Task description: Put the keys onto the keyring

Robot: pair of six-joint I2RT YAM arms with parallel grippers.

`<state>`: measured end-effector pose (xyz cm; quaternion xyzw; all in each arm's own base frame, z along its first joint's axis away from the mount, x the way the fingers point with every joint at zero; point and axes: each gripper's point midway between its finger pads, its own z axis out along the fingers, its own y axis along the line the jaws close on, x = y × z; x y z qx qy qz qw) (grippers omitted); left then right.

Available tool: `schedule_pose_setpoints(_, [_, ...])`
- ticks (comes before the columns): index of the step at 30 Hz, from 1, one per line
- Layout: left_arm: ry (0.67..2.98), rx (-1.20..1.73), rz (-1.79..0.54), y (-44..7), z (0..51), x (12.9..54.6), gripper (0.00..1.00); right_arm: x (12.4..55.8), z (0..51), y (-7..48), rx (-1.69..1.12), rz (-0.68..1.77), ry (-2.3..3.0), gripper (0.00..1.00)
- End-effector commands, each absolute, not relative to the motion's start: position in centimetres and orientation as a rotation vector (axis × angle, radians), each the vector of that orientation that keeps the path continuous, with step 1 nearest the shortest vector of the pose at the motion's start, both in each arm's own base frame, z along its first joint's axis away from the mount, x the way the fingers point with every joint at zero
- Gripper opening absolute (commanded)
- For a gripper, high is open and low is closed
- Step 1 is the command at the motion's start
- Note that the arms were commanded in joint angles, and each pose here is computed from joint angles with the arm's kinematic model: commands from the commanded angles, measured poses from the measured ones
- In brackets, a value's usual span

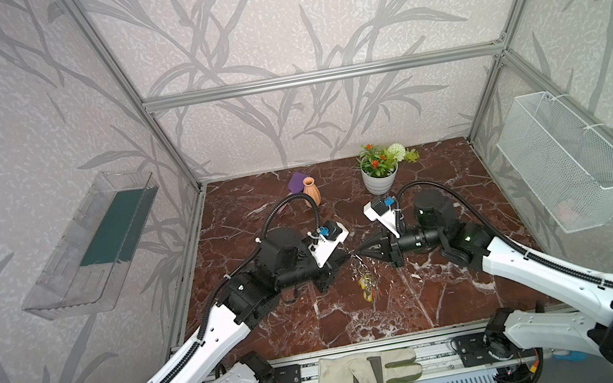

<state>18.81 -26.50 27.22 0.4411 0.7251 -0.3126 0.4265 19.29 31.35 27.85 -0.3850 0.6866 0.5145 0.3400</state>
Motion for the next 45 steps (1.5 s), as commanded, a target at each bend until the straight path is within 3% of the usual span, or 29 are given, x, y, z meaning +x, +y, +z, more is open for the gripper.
schedule_pose_setpoints(1, [1.727, 1.135, -0.787, -26.9, 29.2, 18.4, 0.0, 19.9, 29.1, 31.6, -0.986, 1.317, 1.753, 0.0])
schedule_pose_setpoints(30, [1.639, 1.087, -0.817, -26.7, 29.9, 17.7, 0.0, 21.6, 27.1, 31.8, -0.918, 1.349, 1.854, 0.0])
schedule_pose_setpoints(45, [1.414, 0.899, -0.913, -26.8, 32.9, 17.6, 0.0, 20.2, 28.0, 32.1, -0.995, 1.461, 1.804, 0.0])
